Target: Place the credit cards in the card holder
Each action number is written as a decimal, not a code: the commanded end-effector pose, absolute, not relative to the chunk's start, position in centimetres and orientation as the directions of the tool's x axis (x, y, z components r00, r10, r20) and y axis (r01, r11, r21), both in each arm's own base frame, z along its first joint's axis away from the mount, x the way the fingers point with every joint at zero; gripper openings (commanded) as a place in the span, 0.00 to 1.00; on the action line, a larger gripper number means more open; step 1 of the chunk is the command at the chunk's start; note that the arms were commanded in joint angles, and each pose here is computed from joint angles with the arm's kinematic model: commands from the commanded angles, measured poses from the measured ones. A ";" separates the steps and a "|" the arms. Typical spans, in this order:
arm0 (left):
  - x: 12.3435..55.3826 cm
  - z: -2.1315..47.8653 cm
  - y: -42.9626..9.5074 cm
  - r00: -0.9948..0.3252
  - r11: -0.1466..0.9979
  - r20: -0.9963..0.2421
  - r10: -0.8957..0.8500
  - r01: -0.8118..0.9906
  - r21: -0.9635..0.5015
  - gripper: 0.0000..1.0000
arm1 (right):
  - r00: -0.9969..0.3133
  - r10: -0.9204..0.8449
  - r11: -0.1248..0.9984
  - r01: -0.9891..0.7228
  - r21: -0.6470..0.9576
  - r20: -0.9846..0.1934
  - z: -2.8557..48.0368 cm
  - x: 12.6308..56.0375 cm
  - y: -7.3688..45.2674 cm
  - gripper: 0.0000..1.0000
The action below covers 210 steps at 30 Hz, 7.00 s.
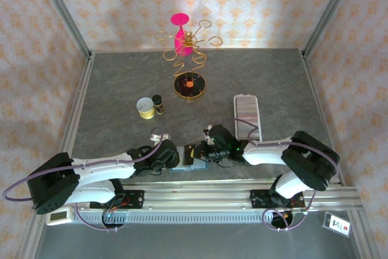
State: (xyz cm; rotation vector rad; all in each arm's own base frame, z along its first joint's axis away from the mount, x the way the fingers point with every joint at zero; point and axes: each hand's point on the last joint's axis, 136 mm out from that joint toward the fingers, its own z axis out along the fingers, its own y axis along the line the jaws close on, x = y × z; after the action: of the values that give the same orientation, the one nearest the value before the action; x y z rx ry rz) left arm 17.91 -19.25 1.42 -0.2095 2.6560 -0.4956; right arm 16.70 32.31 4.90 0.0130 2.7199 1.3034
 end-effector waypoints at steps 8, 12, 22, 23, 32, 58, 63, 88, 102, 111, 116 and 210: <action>15.8 -1.1 -18.3 -0.932 0.936 -0.306 -0.194 -0.082 -0.342 0.36 | -0.997 0.036 0.604 -0.030 0.796 -0.065 4.6 15.6 32.6 0.00; 15.8 -1.1 -18.3 -0.931 0.936 -0.307 -0.195 -0.084 -0.341 0.37 | -0.998 0.033 0.614 -0.021 0.789 -0.052 4.4 15.4 32.5 0.00; 15.8 -1.0 -18.1 -0.929 0.935 -0.311 -0.203 -0.089 -0.344 0.40 | -0.999 -0.011 0.627 -0.031 0.779 -0.030 3.9 14.8 32.7 0.00; 15.9 -1.0 -18.1 -0.928 0.935 -0.310 -0.204 -0.091 -0.343 0.41 | -0.999 -0.017 0.622 -0.032 0.782 -0.028 4.0 14.9 32.9 0.00; 15.9 -1.0 -18.4 -0.924 0.920 -0.304 -0.231 -0.105 -0.378 0.42 | -0.998 -0.042 0.612 -0.061 0.788 -0.045 4.3 15.3 33.9 0.02; 15.8 0.9 -21.0 -0.893 0.731 -0.242 -0.380 -0.131 -0.669 0.43 | -0.994 -0.105 0.625 -0.078 0.777 -0.015 3.2 15.1 34.9 0.06; 15.9 1.3 -21.3 -0.889 0.703 -0.226 -0.399 -0.139 -0.697 0.43 | -0.995 -0.096 0.613 -0.091 0.785 -0.040 4.0 15.8 35.7 0.14; 16.2 1.5 -21.2 -0.871 0.618 -0.157 -0.465 -0.192 -0.762 0.39 | -0.981 0.131 0.771 0.009 0.637 -0.145 4.2 19.5 32.2 0.42; 16.9 2.2 -21.7 -0.859 0.570 -0.136 -0.494 -0.202 -0.797 0.38 | -0.980 0.106 0.708 -0.044 0.705 -0.168 5.9 19.9 35.2 0.37; 17.9 3.5 -21.1 -0.827 0.528 -0.151 -0.541 -0.194 -0.827 0.36 | -0.980 0.141 0.764 0.018 0.645 -0.139 3.9 19.7 33.6 0.35; 18.2 3.3 -20.1 -0.806 0.545 -0.166 -0.568 -0.218 -0.809 0.36 | -0.980 0.120 0.798 0.002 0.603 -0.156 3.3 19.4 32.5 0.22; 20.0 1.2 -21.1 -0.876 0.711 -0.242 -0.418 -0.149 -0.688 0.00 | -0.961 0.206 0.602 -0.026 0.798 -0.187 5.8 20.5 31.5 0.16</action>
State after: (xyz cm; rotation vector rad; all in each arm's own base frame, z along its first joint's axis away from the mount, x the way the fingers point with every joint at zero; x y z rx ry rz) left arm 20.98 -22.46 2.93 -0.4472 2.4808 -1.0550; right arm 20.17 30.99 5.28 0.1429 2.6060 1.2383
